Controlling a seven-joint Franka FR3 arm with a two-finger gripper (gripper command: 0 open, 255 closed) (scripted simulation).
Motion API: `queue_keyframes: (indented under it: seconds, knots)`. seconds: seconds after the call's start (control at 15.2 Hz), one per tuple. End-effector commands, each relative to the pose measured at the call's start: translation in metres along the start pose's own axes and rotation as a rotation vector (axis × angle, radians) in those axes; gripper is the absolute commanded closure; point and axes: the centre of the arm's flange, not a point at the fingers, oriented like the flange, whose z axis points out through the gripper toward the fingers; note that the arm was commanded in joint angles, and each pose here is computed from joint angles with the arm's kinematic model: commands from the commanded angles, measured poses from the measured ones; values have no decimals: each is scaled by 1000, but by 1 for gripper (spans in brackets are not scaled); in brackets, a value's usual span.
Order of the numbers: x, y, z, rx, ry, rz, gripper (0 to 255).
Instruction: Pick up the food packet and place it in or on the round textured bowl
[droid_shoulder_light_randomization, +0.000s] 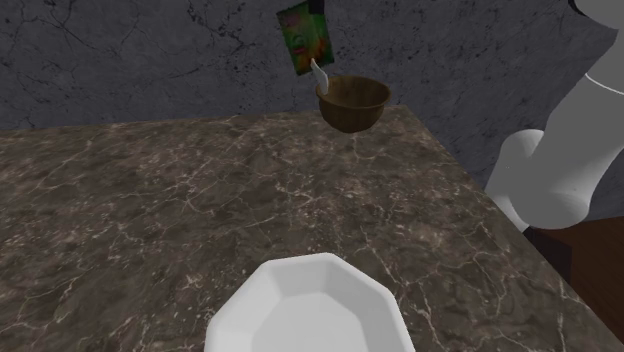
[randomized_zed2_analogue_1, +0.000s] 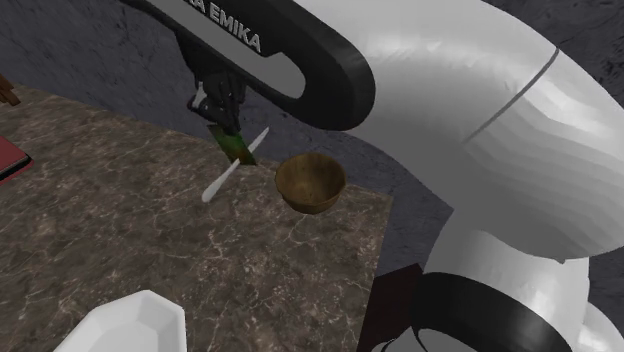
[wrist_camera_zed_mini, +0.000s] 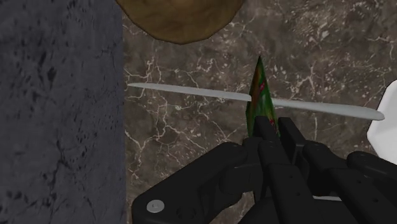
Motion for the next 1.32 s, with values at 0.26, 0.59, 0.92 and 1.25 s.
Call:
queue_keyframes:
  seconds: [0.26, 0.59, 0.92, 1.25]
  knots:
    - [-66, 40, -19, 1, 0, -1, 255]
    - [-119, 75, -36, 1, 0, -1, 255]
    - [-139, 87, -26, 1, 0, -1, 255]
    - [-139, 87, 0, 1, 0, -1, 255]
